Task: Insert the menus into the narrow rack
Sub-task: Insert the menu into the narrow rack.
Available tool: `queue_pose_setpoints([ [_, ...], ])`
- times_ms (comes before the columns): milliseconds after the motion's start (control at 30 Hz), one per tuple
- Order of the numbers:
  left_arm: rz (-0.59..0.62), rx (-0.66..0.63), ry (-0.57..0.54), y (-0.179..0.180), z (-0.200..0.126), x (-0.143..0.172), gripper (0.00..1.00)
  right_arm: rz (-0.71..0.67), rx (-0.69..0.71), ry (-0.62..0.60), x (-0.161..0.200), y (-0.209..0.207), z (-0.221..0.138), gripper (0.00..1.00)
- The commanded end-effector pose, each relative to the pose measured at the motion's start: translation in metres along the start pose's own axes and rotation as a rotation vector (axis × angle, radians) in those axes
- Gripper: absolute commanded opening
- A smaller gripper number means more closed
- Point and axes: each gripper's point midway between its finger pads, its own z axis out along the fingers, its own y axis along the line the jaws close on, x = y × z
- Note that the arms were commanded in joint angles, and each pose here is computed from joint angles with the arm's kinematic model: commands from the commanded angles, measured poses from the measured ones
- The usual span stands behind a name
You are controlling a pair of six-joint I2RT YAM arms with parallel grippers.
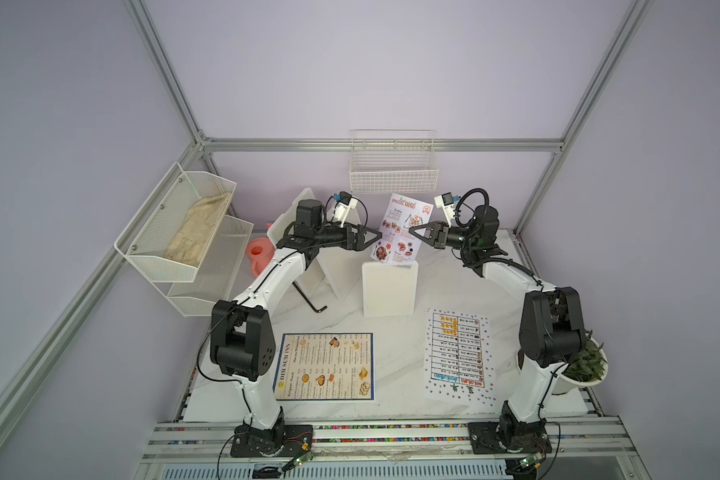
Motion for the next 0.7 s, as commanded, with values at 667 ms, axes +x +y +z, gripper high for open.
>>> queue_pose_setpoints([
  [667,0.038,0.149,0.053,-0.024,0.021,0.01,0.88,-0.078,-0.046,-0.026,-0.016,0.027,-0.006,0.0],
])
